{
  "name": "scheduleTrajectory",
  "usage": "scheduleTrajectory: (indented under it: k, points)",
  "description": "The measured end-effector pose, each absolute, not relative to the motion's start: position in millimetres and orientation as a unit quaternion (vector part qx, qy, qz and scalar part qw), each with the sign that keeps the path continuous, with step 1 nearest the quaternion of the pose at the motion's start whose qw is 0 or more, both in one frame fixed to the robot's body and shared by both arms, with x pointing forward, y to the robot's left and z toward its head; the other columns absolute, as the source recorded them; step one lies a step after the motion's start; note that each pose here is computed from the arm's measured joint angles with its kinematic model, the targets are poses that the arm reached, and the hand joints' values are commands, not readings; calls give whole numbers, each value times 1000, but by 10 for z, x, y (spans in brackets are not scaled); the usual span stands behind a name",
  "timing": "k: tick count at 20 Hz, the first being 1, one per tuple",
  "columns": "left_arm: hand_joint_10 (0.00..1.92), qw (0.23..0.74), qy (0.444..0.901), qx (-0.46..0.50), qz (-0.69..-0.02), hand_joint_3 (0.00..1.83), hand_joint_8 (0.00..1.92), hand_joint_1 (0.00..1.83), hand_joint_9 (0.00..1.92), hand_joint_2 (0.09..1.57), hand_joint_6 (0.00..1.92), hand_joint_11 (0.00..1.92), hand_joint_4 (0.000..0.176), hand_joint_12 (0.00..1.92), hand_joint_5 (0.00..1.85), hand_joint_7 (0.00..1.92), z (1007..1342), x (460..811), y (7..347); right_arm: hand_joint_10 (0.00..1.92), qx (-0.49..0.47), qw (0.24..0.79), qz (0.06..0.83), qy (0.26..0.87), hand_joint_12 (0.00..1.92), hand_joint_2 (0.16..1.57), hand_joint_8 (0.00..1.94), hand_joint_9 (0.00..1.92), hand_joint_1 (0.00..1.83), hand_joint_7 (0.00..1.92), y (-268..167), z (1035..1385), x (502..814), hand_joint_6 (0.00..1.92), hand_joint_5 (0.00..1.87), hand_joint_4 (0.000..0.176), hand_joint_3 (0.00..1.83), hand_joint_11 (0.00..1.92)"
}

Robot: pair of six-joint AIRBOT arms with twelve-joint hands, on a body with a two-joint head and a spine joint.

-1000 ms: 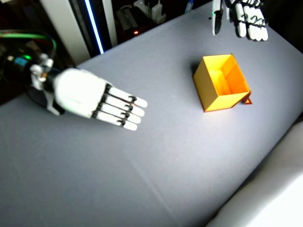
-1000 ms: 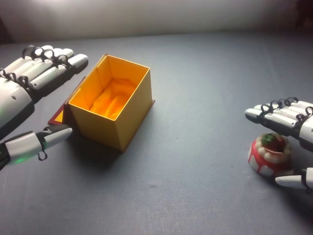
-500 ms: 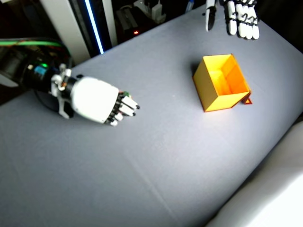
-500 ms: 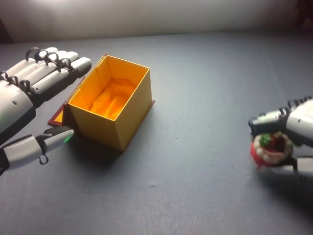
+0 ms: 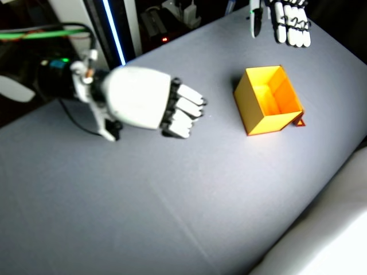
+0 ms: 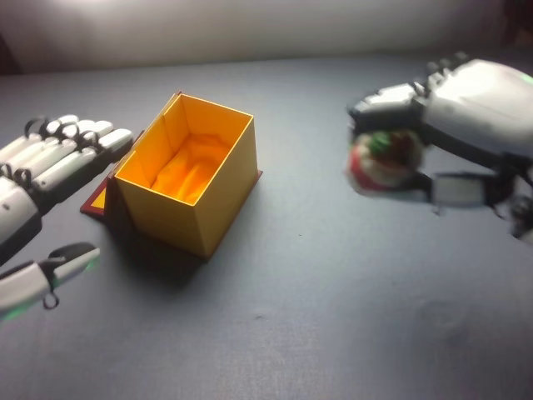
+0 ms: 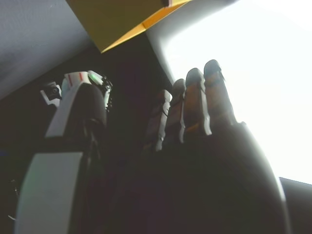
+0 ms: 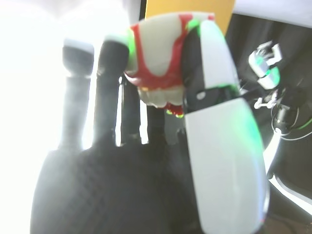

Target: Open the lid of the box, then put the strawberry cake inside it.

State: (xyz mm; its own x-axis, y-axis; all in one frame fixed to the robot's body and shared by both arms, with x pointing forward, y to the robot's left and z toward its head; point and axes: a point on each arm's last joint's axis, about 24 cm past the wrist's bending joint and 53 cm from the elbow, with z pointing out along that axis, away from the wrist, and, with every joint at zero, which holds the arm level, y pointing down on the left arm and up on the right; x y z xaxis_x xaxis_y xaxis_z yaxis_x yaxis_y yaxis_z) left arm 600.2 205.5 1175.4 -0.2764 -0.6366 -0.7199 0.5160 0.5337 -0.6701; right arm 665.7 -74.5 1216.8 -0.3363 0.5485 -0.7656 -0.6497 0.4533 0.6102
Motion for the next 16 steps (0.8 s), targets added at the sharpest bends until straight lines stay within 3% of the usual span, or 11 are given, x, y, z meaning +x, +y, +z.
scheduleTrajectory:
  k: [2, 3, 4, 5, 6, 10, 11, 12, 13, 14, 16]
  points:
    - [0, 599, 644, -66, -472, 0, 0, 863, 0, 1385, 0, 5, 11, 12, 0, 0, 11664, 5959, 2159, 1695, -49, 579, 532, 616, 1899, 1266, 1520, 718, 1298, 696, -560, 12298, 6718, 1218, 665, 0, 0, 553]
    - [0, 601, 645, -74, -466, 0, 0, 848, 0, 1382, 0, 15, 17, 19, 0, 0, 11636, 5959, 2225, 1676, -51, 579, 537, 611, 1917, 1250, 1559, 804, 1228, 775, -487, 12339, 6746, 1136, 709, 0, 0, 758]
    - [0, 610, 640, -92, -457, 0, 0, 839, 0, 1378, 0, 2, 23, 15, 0, 0, 11622, 5959, 2356, 1872, -56, 581, 541, 606, 1920, 1216, 1865, 1251, 1143, 1077, -376, 12403, 6778, 1216, 786, 0, 0, 1284]
    - [0, 617, 638, -102, -450, 0, 0, 808, 0, 1378, 0, 3, 21, 18, 0, 0, 11615, 5957, 2441, 1911, -60, 581, 543, 603, 1921, 1211, 1926, 1529, 1126, 1288, -307, 12454, 6799, 1239, 798, 0, 0, 1618]
    - [0, 619, 637, -111, -445, 0, 0, 803, 0, 1378, 0, 0, 30, 17, 0, 0, 11602, 5964, 2488, 1919, -66, 584, 544, 598, 1921, 1216, 1938, 1630, 1119, 1365, -244, 12527, 6821, 1263, 788, 0, 1, 1723]
    - [0, 625, 624, -120, -453, 2, 0, 816, 0, 1378, 0, 0, 41, 0, 0, 0, 11630, 5951, 2487, 1921, -75, 599, 552, 575, 1921, 1204, 1797, 1240, 1131, 983, -72, 12814, 6923, 1226, 814, 0, 0, 1366]
    - [0, 622, 626, -121, -454, 3, 0, 821, 0, 1382, 0, 0, 33, 0, 0, 0, 11605, 5948, 2472, 1921, -78, 598, 551, 577, 1921, 1200, 1912, 1307, 1129, 1046, 2, 12812, 6958, 1220, 818, 0, 0, 1435]
    - [0, 621, 628, -121, -453, 2, 0, 821, 0, 1382, 0, 0, 40, 0, 0, 0, 11594, 5948, 2470, 1921, -83, 597, 548, 580, 1921, 1202, 1935, 1560, 1128, 1351, 64, 12815, 6977, 1223, 815, 0, 0, 1656]
    - [0, 622, 627, -121, -453, 0, 0, 817, 0, 1377, 0, 0, 36, 0, 0, 0, 11597, 5951, 2474, 1921, -91, 596, 547, 580, 1921, 1206, 1940, 1573, 1124, 1346, 162, 12845, 6978, 1236, 805, 0, 2, 1669]
    - [0, 624, 626, -121, -451, 0, 0, 785, 0, 1376, 0, 0, 55, 0, 0, 0, 11588, 5969, 2492, 1764, -96, 596, 552, 575, 1890, 1247, 1679, 1133, 1190, 895, 248, 12886, 6968, 1144, 719, 0, 0, 1191]
    - [0, 627, 624, -132, -448, 0, 0, 798, 0, 1370, 0, 0, 72, 0, 0, 0, 11558, 5997, 2535, 1477, -100, 592, 561, 570, 1755, 1237, 1486, 892, 1214, 843, 420, 12915, 6958, 1174, 697, 0, 0, 883]
